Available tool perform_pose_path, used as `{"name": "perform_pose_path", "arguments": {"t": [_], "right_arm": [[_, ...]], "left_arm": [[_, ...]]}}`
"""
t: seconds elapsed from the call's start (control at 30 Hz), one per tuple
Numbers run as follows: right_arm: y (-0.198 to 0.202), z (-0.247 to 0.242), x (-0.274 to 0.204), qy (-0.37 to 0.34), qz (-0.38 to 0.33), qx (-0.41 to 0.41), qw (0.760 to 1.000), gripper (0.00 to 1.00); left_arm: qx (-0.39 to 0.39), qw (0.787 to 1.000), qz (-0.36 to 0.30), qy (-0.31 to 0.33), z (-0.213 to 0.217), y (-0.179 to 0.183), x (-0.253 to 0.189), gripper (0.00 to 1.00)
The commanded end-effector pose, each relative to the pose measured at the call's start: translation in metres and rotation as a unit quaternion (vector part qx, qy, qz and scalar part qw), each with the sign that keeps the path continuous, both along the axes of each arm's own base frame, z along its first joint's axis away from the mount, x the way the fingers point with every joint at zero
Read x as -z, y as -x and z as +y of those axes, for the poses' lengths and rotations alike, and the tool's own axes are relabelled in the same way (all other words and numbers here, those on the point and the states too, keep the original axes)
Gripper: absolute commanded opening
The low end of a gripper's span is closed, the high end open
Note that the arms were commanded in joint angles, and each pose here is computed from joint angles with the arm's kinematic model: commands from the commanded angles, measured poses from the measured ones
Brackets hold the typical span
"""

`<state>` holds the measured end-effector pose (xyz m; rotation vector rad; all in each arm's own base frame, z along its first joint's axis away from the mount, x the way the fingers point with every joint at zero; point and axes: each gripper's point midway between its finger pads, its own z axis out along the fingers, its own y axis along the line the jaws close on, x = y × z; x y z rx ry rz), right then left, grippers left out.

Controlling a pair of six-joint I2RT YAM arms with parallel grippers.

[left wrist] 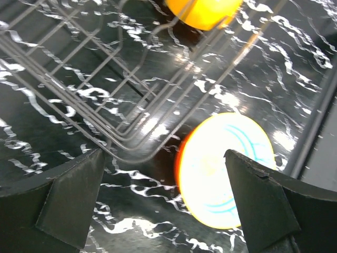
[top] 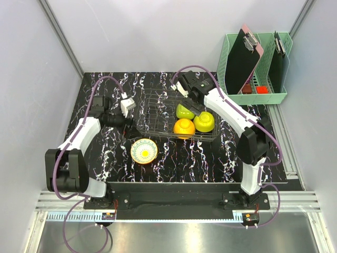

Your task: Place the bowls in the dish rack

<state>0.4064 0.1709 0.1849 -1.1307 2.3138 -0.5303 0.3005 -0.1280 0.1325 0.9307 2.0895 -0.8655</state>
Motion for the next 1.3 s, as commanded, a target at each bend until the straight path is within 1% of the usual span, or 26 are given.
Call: {"name": "perform_pose_path", "arguments": {"t": [0.0, 0.13, 0.2, 0.23, 0.3, 0.33, 0.4, 0.43, 0.5, 0.6, 0.67, 0.73, 0.8, 0.83, 0.87, 0.93, 1.0, 1.07, 1.13, 1.17, 1.23, 1.27], "right_arm": [[-0.004, 0.002, -0.019, -0.016, -0.036, 0.009, 0.999, 0.84], [-0.005, 0.001, -0.019, -0.014, -0.038, 0.011, 0.999, 0.84], [-0.005, 0.001, -0.019, -0.013, -0.038, 0.01, 0.999, 0.84], [-0.005, 0.0, -0.019, -0.013, -0.038, 0.011, 0.999, 0.84], [-0.004, 0.0, -0.02, -0.013, -0.041, 0.01, 0.999, 0.84], [-0.004, -0.001, -0.02, -0.013, -0.041, 0.01, 0.999, 0.84], [-0.003, -0.001, -0.022, -0.015, -0.043, 0.01, 0.999, 0.84], [-0.003, -0.001, -0.021, -0.015, -0.043, 0.01, 0.999, 0.84], [-0.003, -0.001, -0.022, -0.016, -0.044, 0.01, 0.999, 0.84], [-0.004, -0.001, -0.025, -0.017, -0.047, 0.012, 0.999, 0.84], [-0.004, -0.001, -0.027, -0.019, -0.05, 0.013, 0.998, 0.84], [-0.003, 0.0, -0.029, -0.023, -0.051, 0.011, 0.998, 0.84], [-0.002, -0.001, -0.031, -0.026, -0.052, 0.01, 0.998, 0.86], [-0.001, -0.001, -0.033, -0.027, -0.055, 0.01, 0.998, 0.88], [0.0, -0.001, -0.032, -0.03, -0.053, 0.009, 0.998, 0.91], [0.001, -0.001, -0.034, -0.034, -0.055, 0.008, 0.998, 0.94], [0.003, -0.002, -0.032, -0.033, -0.051, 0.008, 0.998, 1.0], [0.002, -0.002, -0.03, -0.032, -0.051, 0.008, 0.998, 1.0], [0.002, -0.001, -0.03, -0.032, -0.051, 0.007, 0.998, 1.0], [0.001, -0.002, -0.03, -0.032, -0.052, 0.008, 0.998, 1.0], [0.001, -0.001, -0.029, -0.031, -0.053, 0.009, 0.998, 1.0], [0.0, 0.0, -0.03, -0.032, -0.053, 0.009, 0.998, 1.0]], "left_arm": [[0.065, 0.996, -0.02, 0.05, -0.023, 0.022, -0.026, 0.99], [0.069, 0.997, -0.021, 0.039, -0.029, 0.025, -0.027, 0.99], [0.041, 0.998, -0.035, 0.021, -0.022, 0.014, -0.035, 0.99], [0.016, 0.999, -0.044, -0.001, -0.013, 0.005, -0.034, 0.99], [-0.009, 0.997, -0.07, -0.015, -0.003, -0.001, -0.045, 0.99], [-0.023, 0.996, -0.079, -0.034, 0.005, -0.004, -0.045, 0.99], [-0.027, 0.993, -0.1, -0.058, 0.012, 0.003, -0.048, 0.99], [-0.031, 0.991, -0.109, -0.077, 0.019, 0.004, -0.045, 0.99], [-0.022, 0.989, -0.116, -0.094, 0.023, 0.017, -0.037, 0.99], [-0.008, 0.989, -0.098, -0.107, 0.026, 0.033, -0.018, 0.99], [-0.001, 0.991, -0.074, -0.112, 0.027, 0.042, -0.002, 0.99], [0.007, 0.992, -0.057, -0.114, 0.027, 0.049, 0.012, 0.95], [0.015, 0.992, -0.039, -0.116, 0.027, 0.054, 0.024, 0.9], [0.016, 0.992, -0.029, -0.118, 0.028, 0.056, 0.03, 0.85], [0.018, 0.993, -0.017, -0.12, 0.028, 0.056, 0.037, 0.81], [0.02, 0.992, -0.004, -0.122, 0.029, 0.057, 0.044, 0.75], [0.023, 0.992, 0.008, -0.121, 0.028, 0.057, 0.051, 0.72], [0.025, 0.993, 0.015, -0.117, 0.026, 0.058, 0.054, 0.67], [0.025, 0.993, 0.019, -0.113, 0.025, 0.057, 0.056, 0.6], [0.026, 0.993, 0.024, -0.112, 0.024, 0.058, 0.058, 0.48], [0.027, 0.993, 0.025, -0.112, 0.024, 0.057, 0.058, 0.37], [0.026, 0.993, 0.028, -0.112, 0.024, 0.057, 0.059, 0.28]]}}
